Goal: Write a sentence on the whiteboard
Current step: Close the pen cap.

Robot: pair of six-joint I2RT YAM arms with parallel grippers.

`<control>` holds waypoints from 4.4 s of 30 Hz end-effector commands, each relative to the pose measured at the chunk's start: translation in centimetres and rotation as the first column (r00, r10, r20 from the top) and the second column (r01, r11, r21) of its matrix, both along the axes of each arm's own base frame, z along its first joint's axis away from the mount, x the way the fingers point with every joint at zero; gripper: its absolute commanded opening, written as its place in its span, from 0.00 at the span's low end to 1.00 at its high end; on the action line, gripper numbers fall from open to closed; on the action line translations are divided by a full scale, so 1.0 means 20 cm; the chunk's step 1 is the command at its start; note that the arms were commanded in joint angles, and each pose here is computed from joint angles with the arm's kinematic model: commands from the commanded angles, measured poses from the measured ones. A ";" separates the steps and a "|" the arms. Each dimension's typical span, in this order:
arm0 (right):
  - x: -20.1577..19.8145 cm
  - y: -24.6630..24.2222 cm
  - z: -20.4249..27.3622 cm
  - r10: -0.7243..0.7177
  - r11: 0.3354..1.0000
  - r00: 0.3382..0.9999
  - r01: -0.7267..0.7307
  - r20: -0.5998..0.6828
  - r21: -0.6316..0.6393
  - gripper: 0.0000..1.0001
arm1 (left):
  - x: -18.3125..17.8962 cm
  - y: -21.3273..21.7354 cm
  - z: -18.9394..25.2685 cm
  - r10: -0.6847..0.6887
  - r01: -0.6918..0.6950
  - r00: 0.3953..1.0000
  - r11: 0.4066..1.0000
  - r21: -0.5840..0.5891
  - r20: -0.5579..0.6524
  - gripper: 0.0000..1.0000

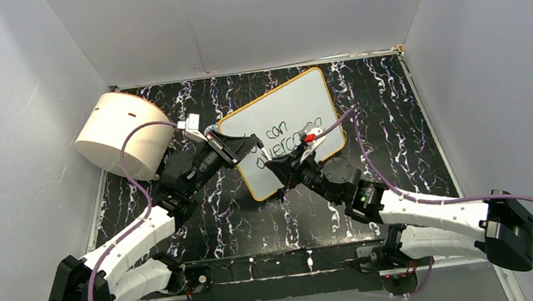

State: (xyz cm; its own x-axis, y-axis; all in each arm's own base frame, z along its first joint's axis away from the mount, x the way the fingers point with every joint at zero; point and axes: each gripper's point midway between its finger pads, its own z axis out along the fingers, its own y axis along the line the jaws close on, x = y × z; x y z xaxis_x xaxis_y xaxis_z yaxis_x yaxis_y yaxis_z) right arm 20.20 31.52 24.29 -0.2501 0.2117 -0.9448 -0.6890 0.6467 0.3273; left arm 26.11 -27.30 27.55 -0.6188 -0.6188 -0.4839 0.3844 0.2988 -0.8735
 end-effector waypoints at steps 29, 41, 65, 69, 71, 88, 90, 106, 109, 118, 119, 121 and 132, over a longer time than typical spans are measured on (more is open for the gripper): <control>0.01 -0.11 0.39 -0.023 0.938 0.989 -0.029 0.147 0.344 0.00 | -0.37 -0.16 -0.17 -0.287 0.283 0.956 0.957 0.059 0.064 0.00; -0.02 -0.14 0.47 0.043 0.887 0.985 -0.115 0.167 0.448 0.00 | -0.46 -0.25 -0.23 -0.379 0.375 0.925 0.924 0.078 0.041 0.00; 0.10 -0.10 0.33 0.014 0.973 0.975 -0.063 0.220 0.220 0.00 | -0.37 -0.17 -0.40 -0.163 0.183 0.978 0.970 0.158 -0.131 0.00; 0.11 -0.12 0.33 -0.003 0.971 0.979 -0.045 0.203 0.234 0.00 | -0.37 -0.17 -0.39 -0.164 0.182 0.979 0.971 0.159 -0.121 0.00; 0.11 -0.12 0.32 -0.002 0.973 0.980 -0.044 0.199 0.228 0.00 | -0.38 -0.15 -0.38 -0.157 0.173 0.981 0.972 0.157 -0.111 0.00; 0.07 -0.11 0.06 0.057 0.991 0.991 -0.071 0.121 0.110 0.00 | -0.18 -0.08 -0.07 0.021 -0.028 0.999 0.975 0.219 0.036 0.67; 0.07 -0.11 0.04 0.066 0.992 0.991 -0.079 0.117 0.104 0.00 | -0.15 -0.09 -0.04 0.029 -0.037 0.999 0.974 0.222 0.042 0.67; 0.02 -0.10 0.04 0.115 0.986 0.986 -0.128 0.123 0.103 0.00 | 0.07 -0.12 0.02 0.109 -0.117 0.993 0.972 0.202 0.049 0.55; 0.02 -0.09 0.04 0.123 0.985 0.985 -0.136 0.123 0.103 0.00 | 0.07 -0.14 0.03 0.095 -0.103 0.994 0.974 0.201 0.047 0.51; 0.01 -0.08 0.04 0.136 0.983 0.983 -0.150 0.123 0.106 0.00 | 0.07 -0.16 0.04 0.082 -0.088 0.996 0.977 0.195 0.042 0.34; 0.01 -0.07 0.04 0.136 0.983 0.983 -0.149 0.121 0.107 0.00 | 0.06 -0.16 0.03 0.076 -0.082 0.996 0.978 0.193 0.036 0.30; 0.01 -0.07 0.05 0.133 0.982 0.984 -0.147 0.121 0.115 0.00 | 0.05 -0.17 0.01 0.062 -0.066 0.998 0.979 0.192 0.027 0.23; 0.05 -0.11 0.15 0.068 0.978 0.987 -0.095 0.147 0.186 0.00 | -0.04 -0.22 -0.11 -0.039 0.047 0.998 0.986 0.158 -0.054 0.00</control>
State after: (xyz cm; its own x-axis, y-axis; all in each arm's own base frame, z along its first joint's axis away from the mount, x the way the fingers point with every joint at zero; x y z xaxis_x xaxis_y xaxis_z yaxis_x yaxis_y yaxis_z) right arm 20.85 29.68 22.92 -0.2295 0.2504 -0.9405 -0.7700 0.5444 0.3328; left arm 26.42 -31.18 25.87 -0.6216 -0.5265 -0.5800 0.3570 0.4687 -0.8080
